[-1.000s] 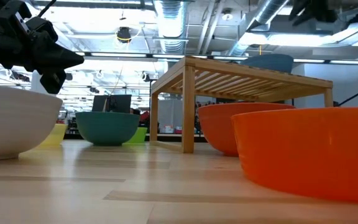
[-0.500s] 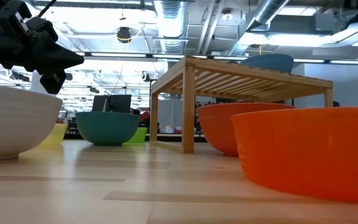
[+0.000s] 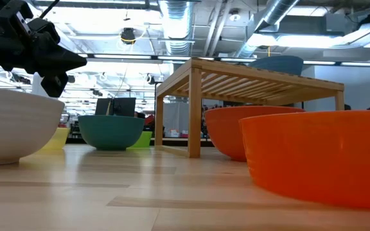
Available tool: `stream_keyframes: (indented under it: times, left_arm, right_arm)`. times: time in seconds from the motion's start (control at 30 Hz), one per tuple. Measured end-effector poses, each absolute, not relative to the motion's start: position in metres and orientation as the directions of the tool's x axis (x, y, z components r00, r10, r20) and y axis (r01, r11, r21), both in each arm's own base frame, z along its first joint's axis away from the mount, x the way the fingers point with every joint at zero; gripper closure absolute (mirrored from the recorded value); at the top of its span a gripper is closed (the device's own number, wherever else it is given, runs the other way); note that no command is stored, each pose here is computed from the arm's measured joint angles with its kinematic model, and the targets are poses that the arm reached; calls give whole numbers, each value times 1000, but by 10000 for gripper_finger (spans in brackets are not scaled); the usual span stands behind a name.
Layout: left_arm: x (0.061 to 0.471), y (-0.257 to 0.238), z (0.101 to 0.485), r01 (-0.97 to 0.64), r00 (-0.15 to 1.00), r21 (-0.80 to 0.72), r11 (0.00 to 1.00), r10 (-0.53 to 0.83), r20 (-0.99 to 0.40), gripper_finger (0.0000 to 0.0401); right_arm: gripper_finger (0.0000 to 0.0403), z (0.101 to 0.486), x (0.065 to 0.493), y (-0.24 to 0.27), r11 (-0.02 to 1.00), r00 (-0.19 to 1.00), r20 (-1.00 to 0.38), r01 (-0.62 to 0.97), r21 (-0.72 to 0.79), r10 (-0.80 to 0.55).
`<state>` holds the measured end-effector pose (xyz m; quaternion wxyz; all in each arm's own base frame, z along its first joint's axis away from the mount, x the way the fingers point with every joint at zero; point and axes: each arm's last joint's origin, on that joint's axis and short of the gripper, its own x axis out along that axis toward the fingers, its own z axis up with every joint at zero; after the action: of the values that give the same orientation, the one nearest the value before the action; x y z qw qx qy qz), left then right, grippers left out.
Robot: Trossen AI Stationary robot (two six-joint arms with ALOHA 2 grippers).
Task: Place and stack bowls onto a shelf
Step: Put the small blue bowl on the shelf
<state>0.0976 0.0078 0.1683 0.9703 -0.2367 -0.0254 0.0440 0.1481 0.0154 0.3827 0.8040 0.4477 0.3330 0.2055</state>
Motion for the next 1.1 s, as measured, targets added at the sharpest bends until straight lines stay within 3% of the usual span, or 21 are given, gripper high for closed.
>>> stream_keyframes:
  times: [0.1,0.27,0.7,0.9,1.1]
  left_arm:
    - [98,8,168,-73,995,-462,884,97,28,401]
    - [98,8,168,-76,995,-459,885,100,29,401]
    - [98,8,168,-80,994,-459,885,105,29,401]
    - [98,8,168,-84,994,-459,884,110,29,401]
    - [98,8,168,-85,994,-459,884,110,29,401]
  right_arm:
    - [266,364,142,34,571,587,-547,167,803,597]
    - [266,338,125,52,670,504,-782,440,598,366]
    - [266,240,133,98,638,298,-903,639,429,308]
    - [266,220,143,103,655,246,-947,684,321,208]
    - [266,200,161,113,660,228,-950,684,311,212]
